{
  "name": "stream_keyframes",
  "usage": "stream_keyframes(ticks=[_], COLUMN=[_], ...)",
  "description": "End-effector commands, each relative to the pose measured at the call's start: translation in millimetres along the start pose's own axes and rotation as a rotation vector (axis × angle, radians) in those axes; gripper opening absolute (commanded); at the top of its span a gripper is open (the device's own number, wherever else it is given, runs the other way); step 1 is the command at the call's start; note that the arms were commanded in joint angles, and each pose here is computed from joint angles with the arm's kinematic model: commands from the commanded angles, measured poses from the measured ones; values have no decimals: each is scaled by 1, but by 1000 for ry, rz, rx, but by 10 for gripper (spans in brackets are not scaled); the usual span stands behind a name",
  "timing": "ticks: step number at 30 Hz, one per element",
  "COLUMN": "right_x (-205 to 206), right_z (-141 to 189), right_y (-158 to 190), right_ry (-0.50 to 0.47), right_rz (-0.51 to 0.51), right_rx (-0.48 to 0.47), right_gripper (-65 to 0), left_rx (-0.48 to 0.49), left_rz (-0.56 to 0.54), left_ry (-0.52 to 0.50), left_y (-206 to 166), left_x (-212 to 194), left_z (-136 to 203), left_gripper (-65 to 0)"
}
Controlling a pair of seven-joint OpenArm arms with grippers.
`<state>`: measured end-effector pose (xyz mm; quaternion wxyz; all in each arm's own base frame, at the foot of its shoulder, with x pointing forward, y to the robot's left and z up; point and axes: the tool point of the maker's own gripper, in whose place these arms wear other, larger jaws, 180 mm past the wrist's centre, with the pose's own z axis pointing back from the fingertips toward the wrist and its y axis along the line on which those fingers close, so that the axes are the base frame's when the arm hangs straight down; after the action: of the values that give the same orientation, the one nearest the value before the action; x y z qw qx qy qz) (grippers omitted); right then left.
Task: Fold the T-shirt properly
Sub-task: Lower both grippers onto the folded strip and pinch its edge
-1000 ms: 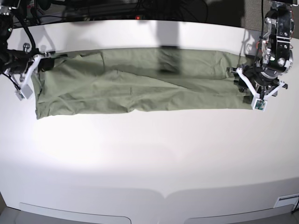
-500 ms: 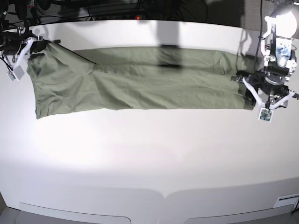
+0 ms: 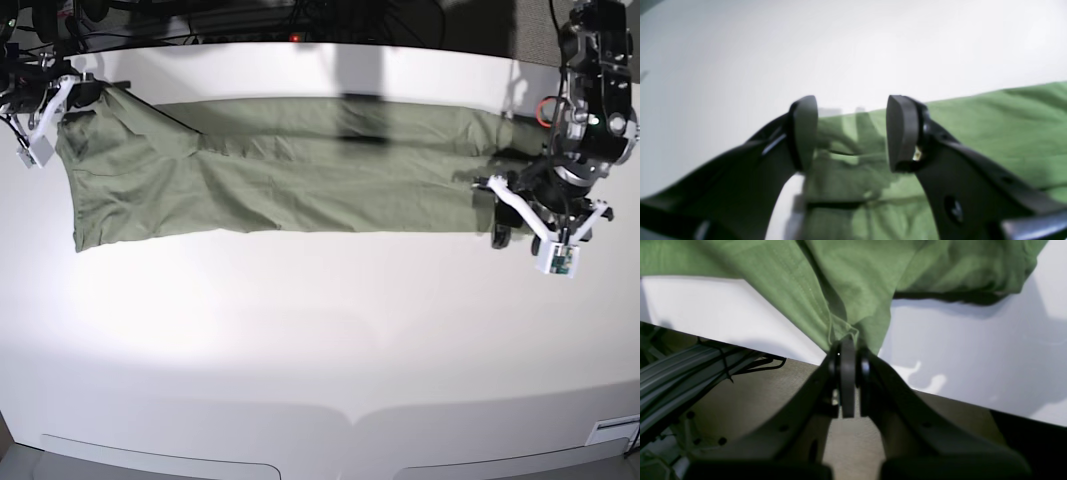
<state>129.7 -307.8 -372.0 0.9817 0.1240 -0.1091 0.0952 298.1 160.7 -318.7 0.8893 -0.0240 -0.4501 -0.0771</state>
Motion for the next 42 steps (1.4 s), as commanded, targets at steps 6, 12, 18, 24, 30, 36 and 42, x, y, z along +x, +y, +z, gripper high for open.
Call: stream_keyframes(ticks=[6,12,18,24,30,36,42], right_x=[27,71,112,145,163,151,139], right_z=[10,17,15,10,-5,-38,-43], right_y=[-4,-6,-3,-11,-12,-14,-17], right_ry=[-124,-330,-449,-500,-495,-375,-308], right_rz=[27,27,5,-9,-25,-34,-38], right_rx=[-19,-31,-26,-110,-84,-74,-82], right_gripper=[-650,-650,-650,-650,-650,-650,-486], left_rx=[11,9,-20,-23,-25,-25,-25], left_rz=[73,96,102,109,107,106,107], left_ry=[98,119,114,110,111,111,106], left_y=[3,2,-9,-11,-12,-12,-11], left_x=[-38,-49,-49,-48,-48,-48,-47], left_z=[-22,-27,-28,-29,-29,-29,-29], left_gripper=[-326,-326,-326,-326,-326,-326,-326])
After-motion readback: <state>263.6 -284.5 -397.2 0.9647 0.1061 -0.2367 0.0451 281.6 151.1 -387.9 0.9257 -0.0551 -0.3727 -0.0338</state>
